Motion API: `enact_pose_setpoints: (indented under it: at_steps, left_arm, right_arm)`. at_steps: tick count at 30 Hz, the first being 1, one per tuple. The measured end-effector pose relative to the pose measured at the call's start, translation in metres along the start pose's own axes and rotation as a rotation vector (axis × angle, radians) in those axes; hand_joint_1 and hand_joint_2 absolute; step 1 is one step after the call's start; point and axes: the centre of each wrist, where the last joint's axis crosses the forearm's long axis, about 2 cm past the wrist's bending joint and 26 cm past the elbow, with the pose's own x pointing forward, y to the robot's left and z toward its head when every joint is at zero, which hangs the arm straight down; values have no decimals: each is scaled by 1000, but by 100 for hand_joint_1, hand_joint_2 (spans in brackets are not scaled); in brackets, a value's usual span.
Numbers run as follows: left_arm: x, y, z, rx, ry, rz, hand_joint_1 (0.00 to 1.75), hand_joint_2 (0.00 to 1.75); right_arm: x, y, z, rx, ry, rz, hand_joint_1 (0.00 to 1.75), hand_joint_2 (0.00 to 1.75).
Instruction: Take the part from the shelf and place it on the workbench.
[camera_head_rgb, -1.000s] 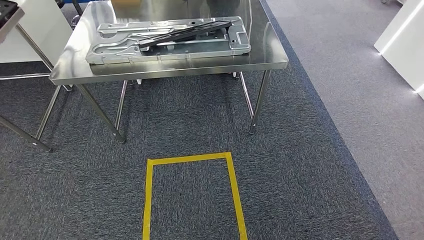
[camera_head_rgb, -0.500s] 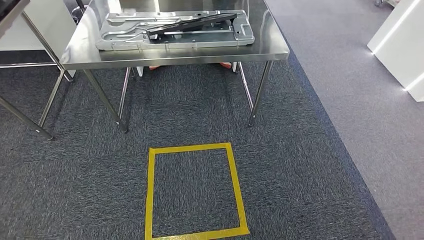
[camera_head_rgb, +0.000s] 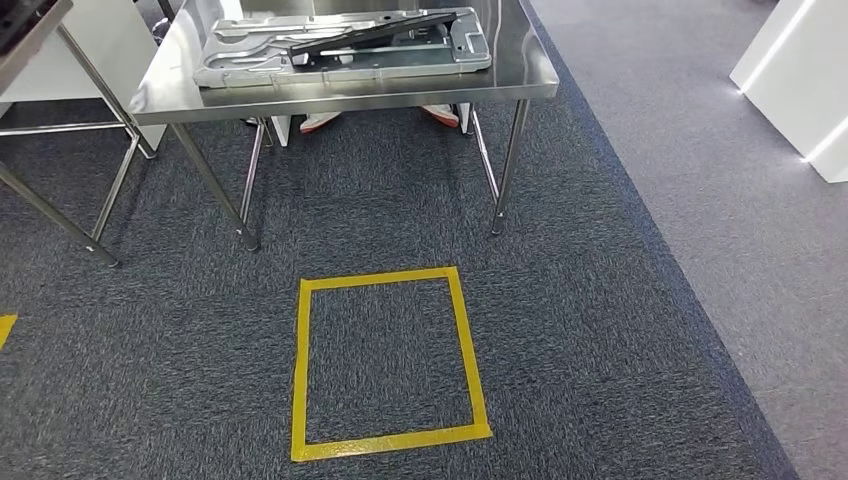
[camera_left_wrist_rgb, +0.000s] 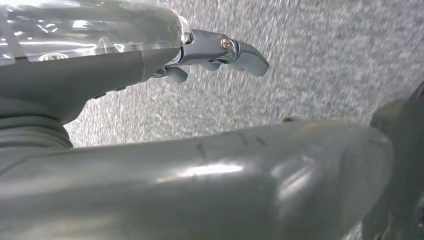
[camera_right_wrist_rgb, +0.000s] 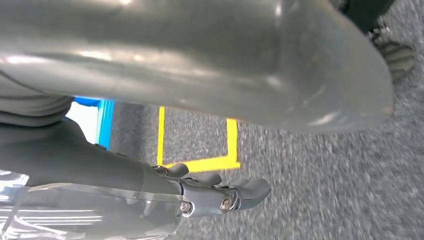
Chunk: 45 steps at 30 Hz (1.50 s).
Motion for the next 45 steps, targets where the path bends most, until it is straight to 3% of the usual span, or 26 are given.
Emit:
enact_pose_setpoints:
  at_steps: [9,45]
  left_arm:
    - [2,9,-1,8,-8,-21,0,0]
    - [4,8,-2,16,27,-46,0,0]
  right_arm:
    - [-3,3,0,19,-21,98,0,0]
    - [0,5,1,5,-31,73,0,0]
